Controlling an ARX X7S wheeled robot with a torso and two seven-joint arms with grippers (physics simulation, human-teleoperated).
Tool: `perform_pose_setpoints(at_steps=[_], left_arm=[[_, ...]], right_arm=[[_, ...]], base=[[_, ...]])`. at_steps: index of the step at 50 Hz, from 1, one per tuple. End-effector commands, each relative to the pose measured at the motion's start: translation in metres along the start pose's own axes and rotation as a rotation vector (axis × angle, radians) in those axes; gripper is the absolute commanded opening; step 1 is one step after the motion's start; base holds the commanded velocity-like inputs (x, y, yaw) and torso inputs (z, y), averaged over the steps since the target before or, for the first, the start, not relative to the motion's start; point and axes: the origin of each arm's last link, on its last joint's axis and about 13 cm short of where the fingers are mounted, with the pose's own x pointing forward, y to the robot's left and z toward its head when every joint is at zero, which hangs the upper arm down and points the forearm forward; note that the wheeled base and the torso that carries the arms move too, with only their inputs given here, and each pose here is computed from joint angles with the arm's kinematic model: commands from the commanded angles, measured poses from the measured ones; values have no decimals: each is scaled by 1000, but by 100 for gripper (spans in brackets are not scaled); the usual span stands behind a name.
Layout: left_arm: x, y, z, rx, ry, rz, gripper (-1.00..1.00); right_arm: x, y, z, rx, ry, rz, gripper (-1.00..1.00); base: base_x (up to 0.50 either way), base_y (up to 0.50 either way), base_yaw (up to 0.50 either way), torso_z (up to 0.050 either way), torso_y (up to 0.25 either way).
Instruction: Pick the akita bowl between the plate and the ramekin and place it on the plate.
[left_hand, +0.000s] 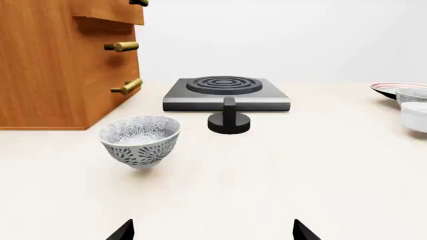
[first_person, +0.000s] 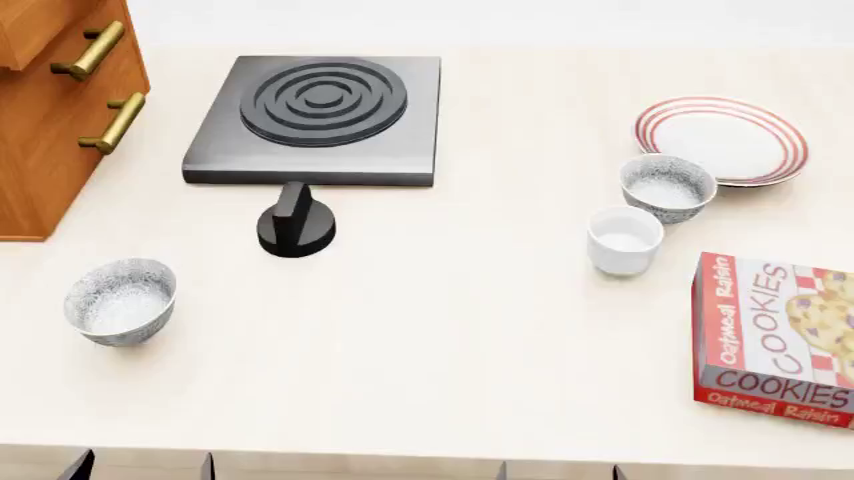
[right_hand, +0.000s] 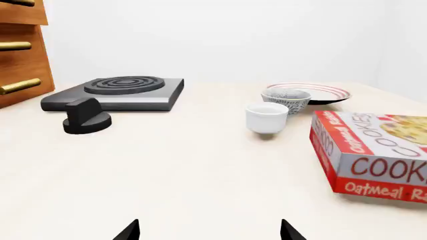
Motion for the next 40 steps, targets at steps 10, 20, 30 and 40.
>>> perform_pose_setpoints(at_steps=[10, 20, 30, 40], left_arm=[[-1, 1, -3, -13, 24, 26, 100], [1, 3, 6, 7, 6, -26, 100], [2, 17, 61, -4, -155, -27, 100], [-11, 18, 92, -56, -211, -56, 100]], right_arm=[[-4, 0, 2, -14, -21, -49, 100], [-6, -2, 11, -13, -45, -43, 100], [-12, -7, 59, -21, -180, -25, 100], [-17, -14, 91, -25, -305, -22, 100]], base=[[0, 0, 0, 0, 0], [0, 0, 0, 0, 0], [47, 0, 0, 0, 0], [451, 0, 0, 0, 0]])
